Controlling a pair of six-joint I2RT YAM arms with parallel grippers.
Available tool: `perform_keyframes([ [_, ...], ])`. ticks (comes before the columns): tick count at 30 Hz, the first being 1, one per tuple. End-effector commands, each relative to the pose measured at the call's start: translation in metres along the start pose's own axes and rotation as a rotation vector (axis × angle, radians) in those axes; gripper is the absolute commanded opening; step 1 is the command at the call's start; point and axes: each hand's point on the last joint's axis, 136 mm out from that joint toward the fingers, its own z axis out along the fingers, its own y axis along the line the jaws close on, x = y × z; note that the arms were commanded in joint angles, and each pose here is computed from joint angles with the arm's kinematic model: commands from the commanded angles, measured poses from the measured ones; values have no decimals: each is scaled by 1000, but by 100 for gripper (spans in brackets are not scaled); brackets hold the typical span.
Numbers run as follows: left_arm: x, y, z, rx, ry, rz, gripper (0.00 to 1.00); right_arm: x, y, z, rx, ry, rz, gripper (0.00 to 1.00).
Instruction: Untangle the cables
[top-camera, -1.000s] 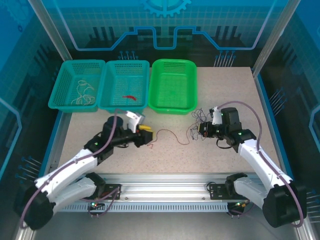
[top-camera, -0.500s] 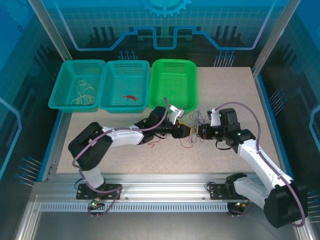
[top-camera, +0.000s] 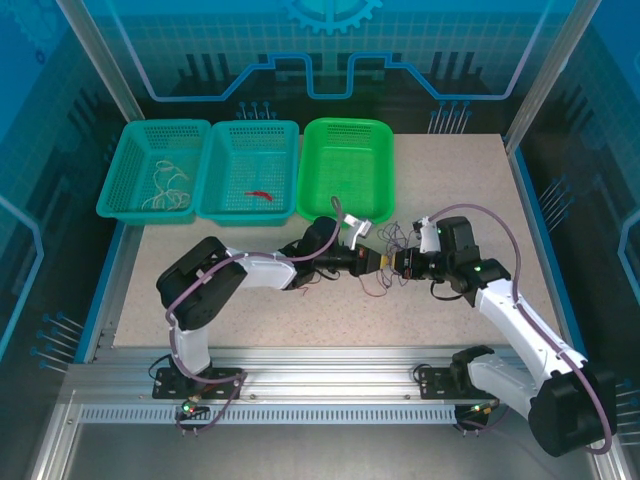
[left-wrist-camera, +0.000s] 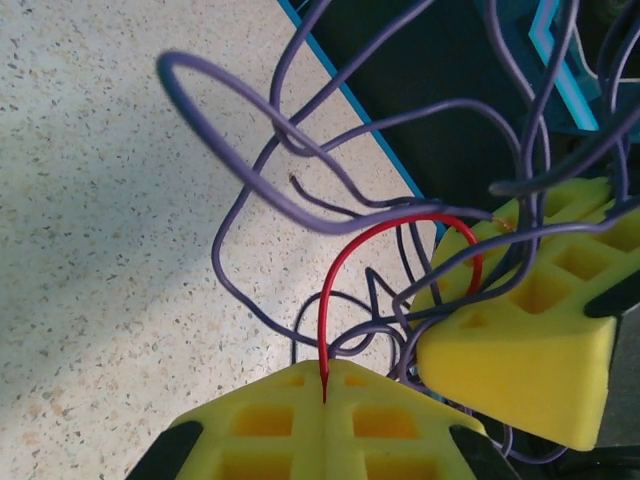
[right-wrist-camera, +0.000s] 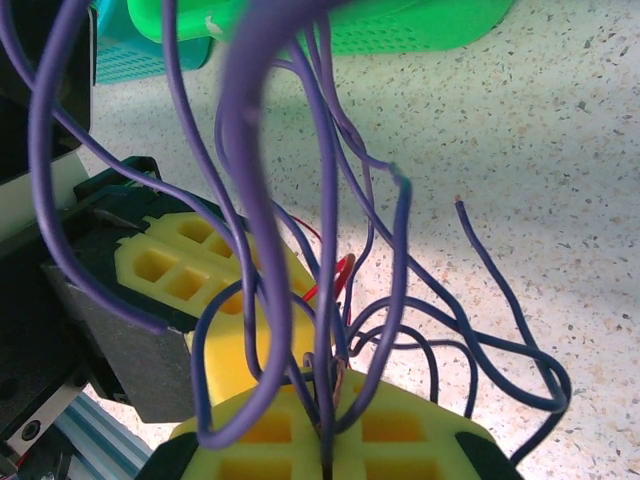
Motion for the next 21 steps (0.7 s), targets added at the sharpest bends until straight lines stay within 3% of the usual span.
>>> perform_keyframes([
  [1,-19,-19,-9,27,-53,67,0,-1,-1,-5,29,-8,6,0],
  [5,-32,-19,-35,-27,-101,90,0,5,-37,-7,189,-20,94,0],
  [11,-43,-9,-91,-122,-171,90,0,12,-109,-38,406,-85,359,0],
  [21,-38,1,-150,-313,-173,157,0,33,-154,-53,504,-96,564,0],
])
